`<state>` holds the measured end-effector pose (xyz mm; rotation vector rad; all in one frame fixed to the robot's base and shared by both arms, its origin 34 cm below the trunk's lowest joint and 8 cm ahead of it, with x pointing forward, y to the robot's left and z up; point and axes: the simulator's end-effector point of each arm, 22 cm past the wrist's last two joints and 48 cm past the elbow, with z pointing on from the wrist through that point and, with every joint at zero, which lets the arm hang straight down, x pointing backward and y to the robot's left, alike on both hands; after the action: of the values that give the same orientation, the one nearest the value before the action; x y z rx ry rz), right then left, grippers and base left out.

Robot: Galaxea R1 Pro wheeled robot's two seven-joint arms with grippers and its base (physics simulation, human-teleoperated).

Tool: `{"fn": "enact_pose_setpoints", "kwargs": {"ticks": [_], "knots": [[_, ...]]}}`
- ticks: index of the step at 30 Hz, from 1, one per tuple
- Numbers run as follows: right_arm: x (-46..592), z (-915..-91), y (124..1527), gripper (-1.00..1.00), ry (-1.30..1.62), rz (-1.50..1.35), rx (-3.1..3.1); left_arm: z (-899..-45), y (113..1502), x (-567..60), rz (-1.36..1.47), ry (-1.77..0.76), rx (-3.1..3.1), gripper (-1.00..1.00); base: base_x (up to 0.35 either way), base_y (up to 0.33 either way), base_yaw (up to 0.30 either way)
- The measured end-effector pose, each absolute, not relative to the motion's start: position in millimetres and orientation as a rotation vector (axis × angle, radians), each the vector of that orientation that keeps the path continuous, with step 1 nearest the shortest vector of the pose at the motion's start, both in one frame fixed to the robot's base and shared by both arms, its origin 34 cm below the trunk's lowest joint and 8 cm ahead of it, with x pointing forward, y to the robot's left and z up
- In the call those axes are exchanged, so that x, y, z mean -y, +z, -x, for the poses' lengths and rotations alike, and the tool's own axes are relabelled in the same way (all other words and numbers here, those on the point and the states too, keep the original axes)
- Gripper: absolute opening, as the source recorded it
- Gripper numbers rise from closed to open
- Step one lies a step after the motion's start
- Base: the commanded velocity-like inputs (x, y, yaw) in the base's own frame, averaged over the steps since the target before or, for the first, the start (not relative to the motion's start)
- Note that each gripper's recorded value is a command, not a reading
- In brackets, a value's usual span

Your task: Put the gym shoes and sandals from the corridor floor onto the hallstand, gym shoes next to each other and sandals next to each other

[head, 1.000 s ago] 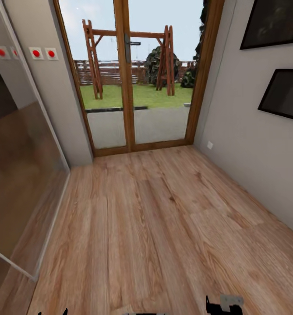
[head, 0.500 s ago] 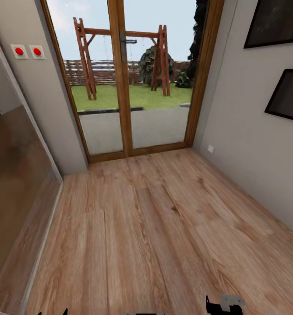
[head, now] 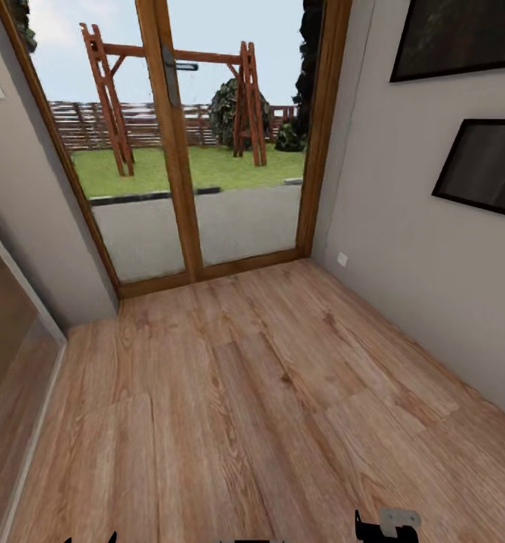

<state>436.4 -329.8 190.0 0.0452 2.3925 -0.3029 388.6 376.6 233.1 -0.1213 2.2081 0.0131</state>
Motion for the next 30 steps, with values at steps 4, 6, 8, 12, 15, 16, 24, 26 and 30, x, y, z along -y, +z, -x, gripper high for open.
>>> {"fn": "enact_pose_setpoints", "kwargs": {"ticks": [4,6,8,12,15,16,24,26,30], "knots": [[329.6,-436.3,190.0,1.00,-0.303,-0.045,-2.393,-388.6,233.1,-376.5,0.121,0.013,-2.208,1.00,0.337,0.001,-0.264],[329.6,-436.5,190.0,1.00,-0.303,-0.045,-2.392,-388.6,233.1,-376.5,0.121,0.013,-2.208,1.00,0.337,-0.016,-0.266],[329.6,-436.6,190.0,1.00,-0.302,-0.045,-2.392,-388.6,233.0,-376.5,0.121,0.013,-2.208,1.00,0.333,-0.047,-0.267],[329.4,-436.6,190.0,1.00,-0.302,-0.045,-2.392,-388.6,233.0,-376.3,0.121,0.013,-2.208,1.00,0.313,-0.100,-0.267],[329.4,-436.8,190.0,1.00,-0.301,-0.045,-2.392,-388.6,233.0,-376.4,0.121,0.013,-2.208,1.00,0.292,-0.122,-0.267],[329.3,-436.6,190.0,1.00,-0.301,-0.045,-2.392,-388.6,233.0,-376.4,0.122,0.013,-2.208,1.00,0.268,-0.126,-0.267],[330.0,-436.2,189.6,1.00,-0.302,-0.044,-2.393,-388.6,232.8,-376.8,0.122,0.015,-2.209,1.00,0.046,-0.018,-0.267],[329.9,-436.1,189.6,1.00,-0.302,-0.044,-2.393,-388.2,232.5,-376.9,0.122,0.016,-2.210,1.00,0.011,-0.004,-0.267],[329.2,-436.3,189.5,1.00,-0.301,-0.043,-2.394,-387.6,232.3,-379.8,0.133,0.025,-2.211,1.00,0.002,-0.001,-0.267]]}}
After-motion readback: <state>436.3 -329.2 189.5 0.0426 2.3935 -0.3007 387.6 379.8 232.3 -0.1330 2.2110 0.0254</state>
